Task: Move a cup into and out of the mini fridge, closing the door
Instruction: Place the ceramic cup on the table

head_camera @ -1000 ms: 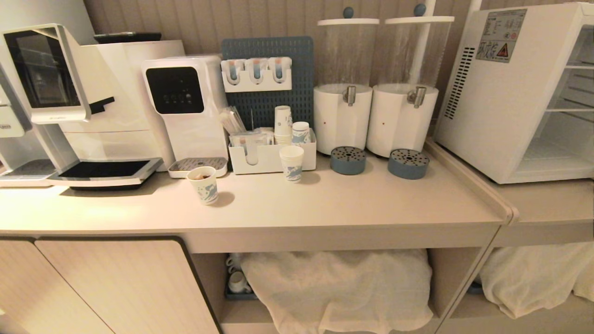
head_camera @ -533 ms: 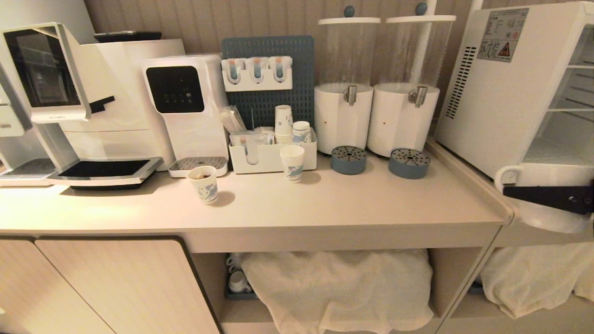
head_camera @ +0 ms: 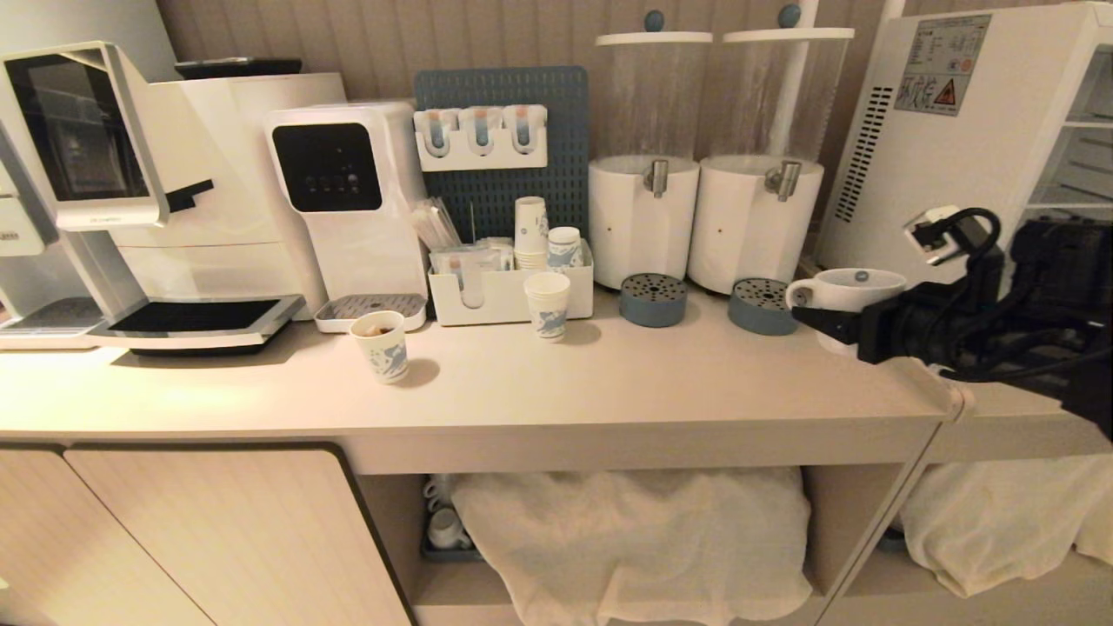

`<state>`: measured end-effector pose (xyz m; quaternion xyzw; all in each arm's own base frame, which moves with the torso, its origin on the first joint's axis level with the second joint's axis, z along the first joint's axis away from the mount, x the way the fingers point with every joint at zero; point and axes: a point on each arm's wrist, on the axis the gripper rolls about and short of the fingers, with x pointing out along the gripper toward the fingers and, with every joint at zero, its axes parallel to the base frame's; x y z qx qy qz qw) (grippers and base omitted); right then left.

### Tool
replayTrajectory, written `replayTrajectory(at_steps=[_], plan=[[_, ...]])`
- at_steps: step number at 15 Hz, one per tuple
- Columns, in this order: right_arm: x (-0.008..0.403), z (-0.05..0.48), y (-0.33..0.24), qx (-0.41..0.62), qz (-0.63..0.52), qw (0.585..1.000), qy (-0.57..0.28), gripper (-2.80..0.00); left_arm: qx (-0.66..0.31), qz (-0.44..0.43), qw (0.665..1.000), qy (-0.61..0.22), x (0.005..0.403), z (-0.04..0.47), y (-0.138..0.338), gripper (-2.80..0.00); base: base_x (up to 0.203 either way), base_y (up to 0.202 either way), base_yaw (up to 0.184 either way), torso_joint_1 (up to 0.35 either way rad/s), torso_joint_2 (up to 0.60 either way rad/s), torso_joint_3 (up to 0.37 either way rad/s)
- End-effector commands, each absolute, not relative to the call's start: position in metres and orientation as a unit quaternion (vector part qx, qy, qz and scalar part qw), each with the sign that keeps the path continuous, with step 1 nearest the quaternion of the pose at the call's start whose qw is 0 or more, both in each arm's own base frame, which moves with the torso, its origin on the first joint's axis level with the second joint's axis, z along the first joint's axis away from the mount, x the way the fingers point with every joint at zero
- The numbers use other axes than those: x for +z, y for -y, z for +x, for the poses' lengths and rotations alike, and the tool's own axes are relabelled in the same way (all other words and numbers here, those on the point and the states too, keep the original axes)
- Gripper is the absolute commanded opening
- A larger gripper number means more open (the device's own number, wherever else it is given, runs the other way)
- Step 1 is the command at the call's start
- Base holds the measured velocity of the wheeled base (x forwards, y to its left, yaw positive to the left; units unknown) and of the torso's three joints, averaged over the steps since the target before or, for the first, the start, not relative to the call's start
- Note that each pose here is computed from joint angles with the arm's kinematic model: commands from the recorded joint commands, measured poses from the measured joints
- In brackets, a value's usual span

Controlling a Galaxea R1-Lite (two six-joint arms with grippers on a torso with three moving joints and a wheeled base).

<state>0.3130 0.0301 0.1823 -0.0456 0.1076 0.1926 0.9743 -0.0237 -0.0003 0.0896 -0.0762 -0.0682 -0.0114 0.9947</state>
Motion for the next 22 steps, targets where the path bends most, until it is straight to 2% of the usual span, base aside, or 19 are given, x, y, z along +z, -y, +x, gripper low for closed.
replayTrajectory(at_steps=[1,4,10,17,22], plan=[[0.145,0.346,-0.051,0.161,-0.044,0.977,-0.130,-2.80,-0.010,-0.077,0.996,0.051,0.079,-0.021,0.000,-2.80,0.000,0.000,0.000,0.000,0.00,0.000],[0.126,0.374,-0.070,0.104,-0.031,0.988,-0.108,-2.80,-0.010,-0.077,0.996,0.051,0.079,-0.021,0.000,-2.80,0.000,0.000,0.000,0.000,0.00,0.000],[0.058,0.408,-0.100,0.055,-0.049,0.990,-0.122,-2.80,-0.010,-0.078,0.996,0.051,0.079,-0.021,0.000,-2.80,0.000,0.000,0.000,0.000,0.00,0.000],[0.056,0.424,-0.104,0.085,-0.051,0.986,-0.133,-2.80,-0.010,-0.078,0.996,0.051,0.079,-0.021,0.000,-2.80,0.000,0.000,0.000,0.000,0.00,0.000],[0.036,0.431,-0.099,0.081,-0.052,0.983,-0.156,-2.80,-0.010,-0.078,0.996,0.051,0.079,-0.021,0.000,-2.80,0.000,0.000,0.000,0.000,0.00,0.000]])
